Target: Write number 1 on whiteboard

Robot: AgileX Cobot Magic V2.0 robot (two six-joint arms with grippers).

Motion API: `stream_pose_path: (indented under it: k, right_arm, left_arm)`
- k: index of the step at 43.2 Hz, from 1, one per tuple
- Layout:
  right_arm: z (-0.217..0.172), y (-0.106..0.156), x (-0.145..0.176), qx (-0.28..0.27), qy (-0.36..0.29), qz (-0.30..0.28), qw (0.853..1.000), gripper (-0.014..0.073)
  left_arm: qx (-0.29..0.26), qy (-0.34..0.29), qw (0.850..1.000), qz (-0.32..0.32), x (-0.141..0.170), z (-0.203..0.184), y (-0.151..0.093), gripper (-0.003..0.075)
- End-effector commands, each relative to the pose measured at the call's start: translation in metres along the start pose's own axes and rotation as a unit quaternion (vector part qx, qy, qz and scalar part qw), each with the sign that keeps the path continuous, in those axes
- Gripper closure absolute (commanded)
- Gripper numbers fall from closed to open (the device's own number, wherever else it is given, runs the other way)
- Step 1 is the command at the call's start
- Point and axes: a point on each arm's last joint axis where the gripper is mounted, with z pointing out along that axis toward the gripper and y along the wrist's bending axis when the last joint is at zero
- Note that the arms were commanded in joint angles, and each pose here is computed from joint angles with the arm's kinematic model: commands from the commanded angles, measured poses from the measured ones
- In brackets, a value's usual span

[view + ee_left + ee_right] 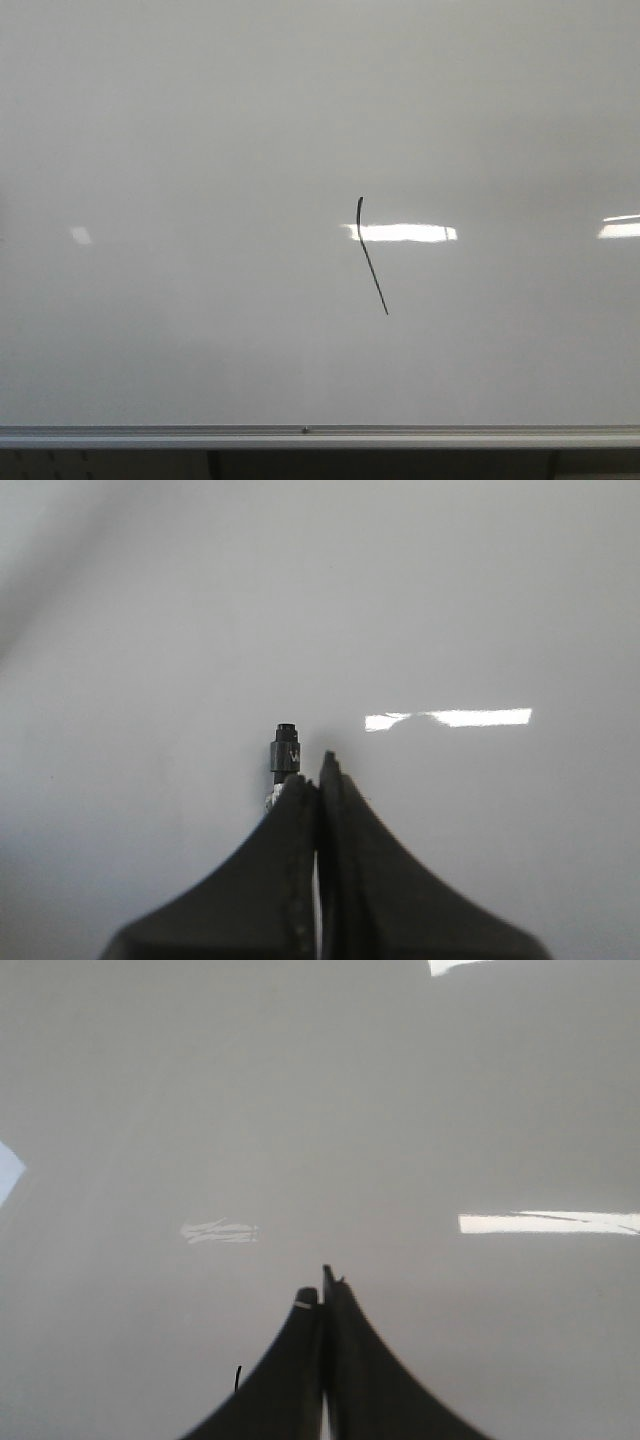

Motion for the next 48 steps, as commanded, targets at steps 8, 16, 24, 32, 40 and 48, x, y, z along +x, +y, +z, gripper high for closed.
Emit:
stream_pose_path:
  k: [8, 16, 24, 32, 40, 48]
  right_arm:
    - [0.0, -0.001, -0.009, 0.011, -0.02, 0.006, 1.0, 0.0656]
    - [0.0, -0.001, -0.009, 0.014, -0.021, 0.006, 1.0, 0.0656]
    - [0.0, -0.002, -0.003, 0.014, -0.007, -0.022, 1.0, 0.0656]
    - [0.001, -0.008, 0.015, 0.031, 0.043, -0.031, 0.998, 0.0656]
    - [0.002, -0.018, 0.025, 0.072, 0.032, -0.048, 0.996, 0.0656]
    - [0.001, -0.03, 0.054, 0.097, 0.003, -0.07, 0.993, 0.0656]
  left_arm:
    - [-0.004, -0.043, 0.999, -0.01, -0.002, -0.001, 0.0, 0.0741]
    - [-0.004, -0.043, 0.999, -0.01, -0.002, -0.001, 0.0, 0.0741]
    - [-0.004, -0.043, 0.999, -0.01, -0.002, -0.001, 0.0, 0.0741]
    - [-0.004, -0.043, 0.999, -0.01, -0.002, -0.001, 0.0, 0.0741]
    - [-0.004, -0.043, 0.999, -0.01, -0.002, -0.001, 0.0, 0.0741]
    - [-0.004, -0.043, 0.999, -0.01, -0.002, -0.001, 0.0, 0.0741]
